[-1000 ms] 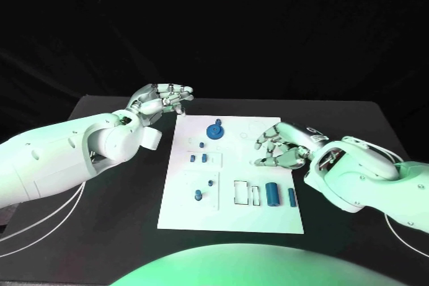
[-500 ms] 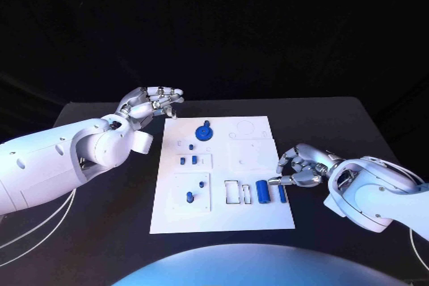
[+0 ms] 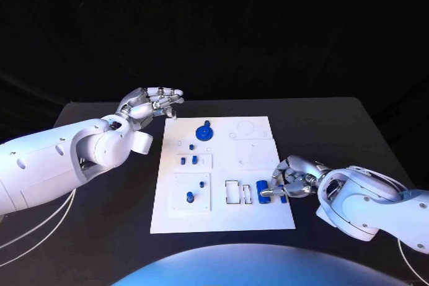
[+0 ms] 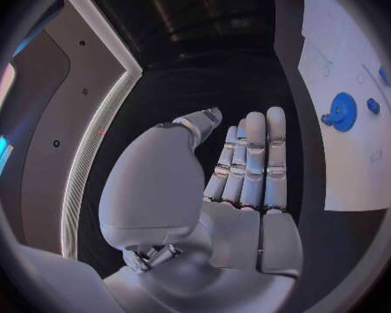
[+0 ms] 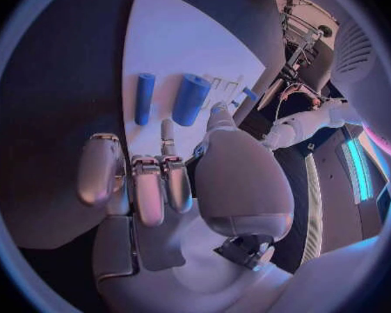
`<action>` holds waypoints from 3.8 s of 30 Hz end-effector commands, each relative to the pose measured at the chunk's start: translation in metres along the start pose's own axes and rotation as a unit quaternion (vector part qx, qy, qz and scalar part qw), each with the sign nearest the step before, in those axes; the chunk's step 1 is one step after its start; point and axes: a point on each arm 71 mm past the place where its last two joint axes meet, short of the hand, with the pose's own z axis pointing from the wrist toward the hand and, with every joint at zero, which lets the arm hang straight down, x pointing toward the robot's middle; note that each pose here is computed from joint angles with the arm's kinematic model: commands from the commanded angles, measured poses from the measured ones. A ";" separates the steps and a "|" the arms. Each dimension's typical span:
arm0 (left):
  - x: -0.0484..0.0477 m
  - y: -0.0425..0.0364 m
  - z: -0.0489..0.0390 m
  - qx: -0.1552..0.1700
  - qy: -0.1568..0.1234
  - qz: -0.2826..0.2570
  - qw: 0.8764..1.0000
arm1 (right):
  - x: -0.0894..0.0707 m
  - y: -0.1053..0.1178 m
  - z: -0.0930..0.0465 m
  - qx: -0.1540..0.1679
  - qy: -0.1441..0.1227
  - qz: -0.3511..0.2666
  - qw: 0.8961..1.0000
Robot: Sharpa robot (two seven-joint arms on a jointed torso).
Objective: Assemble the parts on the task board
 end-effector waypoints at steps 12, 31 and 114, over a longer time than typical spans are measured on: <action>0.0019 -0.0008 -0.0004 0.002 0.009 -0.006 1.000 | 0.019 0.005 0.013 0.014 0.027 -0.016 0.999; 0.0009 -0.0010 -0.0014 0.001 0.008 -0.006 1.000 | 0.018 0.003 0.015 0.039 0.000 0.014 0.999; 0.0032 -0.0007 -0.0016 -0.003 0.013 -0.008 1.000 | 0.034 0.069 0.034 -0.007 0.045 0.069 0.997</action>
